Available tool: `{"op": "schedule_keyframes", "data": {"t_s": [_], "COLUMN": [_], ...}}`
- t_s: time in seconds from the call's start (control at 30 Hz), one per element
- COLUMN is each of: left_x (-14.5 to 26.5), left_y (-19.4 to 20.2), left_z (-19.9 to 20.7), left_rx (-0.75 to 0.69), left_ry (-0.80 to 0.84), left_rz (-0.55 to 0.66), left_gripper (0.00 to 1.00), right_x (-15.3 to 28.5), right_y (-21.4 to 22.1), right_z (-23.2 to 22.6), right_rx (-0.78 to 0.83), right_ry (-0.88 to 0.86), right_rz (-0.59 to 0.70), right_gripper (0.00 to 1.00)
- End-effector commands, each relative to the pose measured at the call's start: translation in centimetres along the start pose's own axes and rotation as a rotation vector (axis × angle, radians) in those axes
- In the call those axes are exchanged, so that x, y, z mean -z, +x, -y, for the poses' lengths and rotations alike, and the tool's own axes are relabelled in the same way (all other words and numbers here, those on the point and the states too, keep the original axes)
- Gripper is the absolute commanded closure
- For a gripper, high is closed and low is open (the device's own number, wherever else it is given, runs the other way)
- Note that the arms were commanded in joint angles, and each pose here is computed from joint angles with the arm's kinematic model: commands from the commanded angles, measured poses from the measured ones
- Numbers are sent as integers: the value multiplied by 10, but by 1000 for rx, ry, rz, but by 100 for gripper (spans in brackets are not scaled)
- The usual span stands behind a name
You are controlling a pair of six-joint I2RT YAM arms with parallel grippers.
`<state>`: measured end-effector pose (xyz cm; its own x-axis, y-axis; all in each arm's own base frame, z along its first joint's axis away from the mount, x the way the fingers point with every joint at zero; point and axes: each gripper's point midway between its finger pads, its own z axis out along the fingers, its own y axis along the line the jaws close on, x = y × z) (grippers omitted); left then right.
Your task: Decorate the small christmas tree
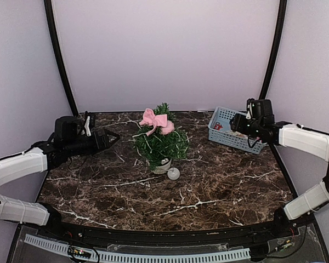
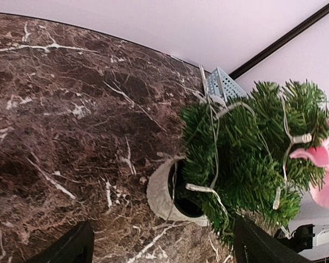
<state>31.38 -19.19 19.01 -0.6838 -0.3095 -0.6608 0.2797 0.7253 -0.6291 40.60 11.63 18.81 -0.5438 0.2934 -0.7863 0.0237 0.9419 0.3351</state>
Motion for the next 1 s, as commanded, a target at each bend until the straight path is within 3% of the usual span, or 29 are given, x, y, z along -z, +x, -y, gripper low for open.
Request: {"op": "schedule_keyframes", "data": {"t_s": [0.0,0.2,0.3,0.5,0.77,0.97], "left_x": [6,5,7,11,13,16], "left_y": [-19,-43,-58,-73,-70,-74], "left_z": [-5,-7,-7,-20,-26,-31], "left_rx": [-30,-64,-115,-153,-133,-134], "left_ry": [26,62,51,19,32,19], "left_rz": [-18,-32,-39,-19,-22,-10], "left_gripper": [9,9,10,9,9,9], "right_x": [-13,-48,-57,-60,-72,-60], "right_y": [-20,-20,-16,-5,37,24], "right_z": [51,111,137,180,181,175], "right_rx": [61,78,79,72,60,74], "right_ry": [175,356,411,492,419,430], "right_rz": [-28,-186,-280,-424,-617,-561], "right_gripper": [34,36,48,55,69,67]}}
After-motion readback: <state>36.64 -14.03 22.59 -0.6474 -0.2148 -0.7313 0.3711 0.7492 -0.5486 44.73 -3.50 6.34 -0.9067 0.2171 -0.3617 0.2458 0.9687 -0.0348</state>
